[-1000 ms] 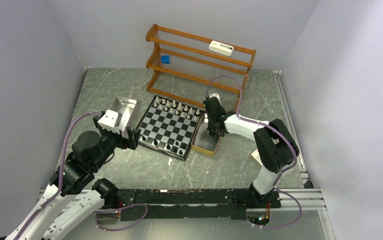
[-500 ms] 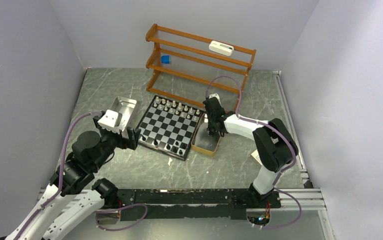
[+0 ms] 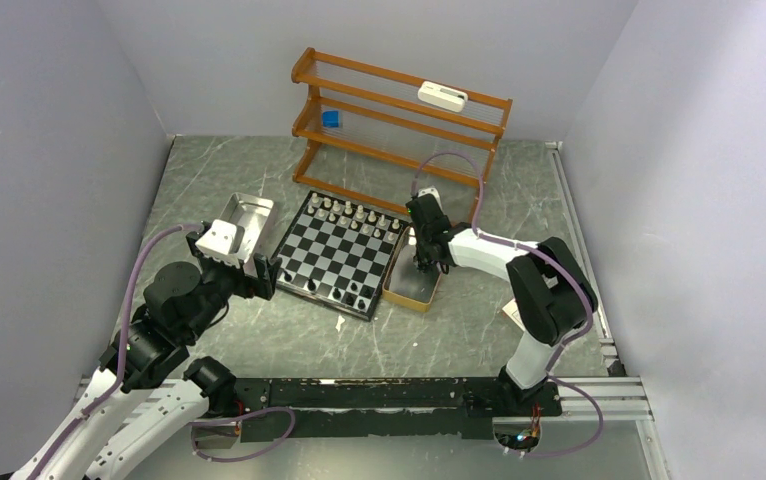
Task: Set up the chess pieces on the board
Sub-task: Pick up the chess piece from the storage box, then place the chess piece on the chessboard.
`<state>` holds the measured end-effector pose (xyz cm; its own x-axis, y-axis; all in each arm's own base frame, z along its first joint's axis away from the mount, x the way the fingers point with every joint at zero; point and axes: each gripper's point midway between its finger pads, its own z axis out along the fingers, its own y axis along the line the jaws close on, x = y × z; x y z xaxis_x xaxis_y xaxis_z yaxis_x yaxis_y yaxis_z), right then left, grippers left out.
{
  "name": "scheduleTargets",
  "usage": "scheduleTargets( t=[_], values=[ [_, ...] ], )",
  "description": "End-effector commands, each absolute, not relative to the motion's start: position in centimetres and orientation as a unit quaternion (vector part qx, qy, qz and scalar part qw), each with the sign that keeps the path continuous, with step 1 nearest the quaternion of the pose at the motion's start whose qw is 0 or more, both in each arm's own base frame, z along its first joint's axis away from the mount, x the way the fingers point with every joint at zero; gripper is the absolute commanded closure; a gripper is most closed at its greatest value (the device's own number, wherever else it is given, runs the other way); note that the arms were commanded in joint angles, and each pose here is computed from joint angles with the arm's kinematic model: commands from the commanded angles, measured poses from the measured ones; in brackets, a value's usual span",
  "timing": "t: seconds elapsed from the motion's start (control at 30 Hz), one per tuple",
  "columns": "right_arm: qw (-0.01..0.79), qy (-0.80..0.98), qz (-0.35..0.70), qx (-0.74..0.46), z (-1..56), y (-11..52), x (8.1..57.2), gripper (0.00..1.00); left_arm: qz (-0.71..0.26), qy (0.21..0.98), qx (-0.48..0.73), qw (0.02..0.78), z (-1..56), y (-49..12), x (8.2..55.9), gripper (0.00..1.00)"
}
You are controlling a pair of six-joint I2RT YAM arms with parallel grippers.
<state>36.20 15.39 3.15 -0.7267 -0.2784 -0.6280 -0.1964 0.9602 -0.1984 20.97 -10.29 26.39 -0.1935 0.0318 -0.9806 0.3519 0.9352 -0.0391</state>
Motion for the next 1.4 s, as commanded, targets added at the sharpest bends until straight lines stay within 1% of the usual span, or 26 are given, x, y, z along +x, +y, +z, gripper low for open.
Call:
scheduleTargets(
  t=[0.0,0.37,0.7,0.9,1.03,1.37],
  values=[
    [0.360,0.924,-0.053,-0.118,5.0,15.2,36.5,0.86,-0.130,0.753,0.127,0.632,26.9,-10.3,21.0,0.03],
    [0.370,0.922,-0.023,-0.116,8.2,16.0,36.0,0.87,-0.129,0.753,0.125,0.633,26.9,-10.3,21.0,0.03],
    [0.398,0.907,0.049,-0.127,12.9,18.8,34.7,0.87,-0.126,0.752,0.122,0.635,27.0,-10.1,21.0,0.03],
    [0.405,0.897,0.092,-0.152,14.8,22.2,33.4,0.86,-0.124,0.753,0.120,0.636,27.0,-10.0,21.1,0.02],
    [0.409,0.888,0.113,-0.178,15.4,25.7,31.8,0.86,-0.122,0.753,0.119,0.636,27.0,-9.9,21.1,0.03],
    [0.393,0.880,0.130,-0.234,13.7,32.7,28.7,0.86,-0.116,0.745,0.103,0.649,27.8,-9.0,20.8,0.02]
  ],
)
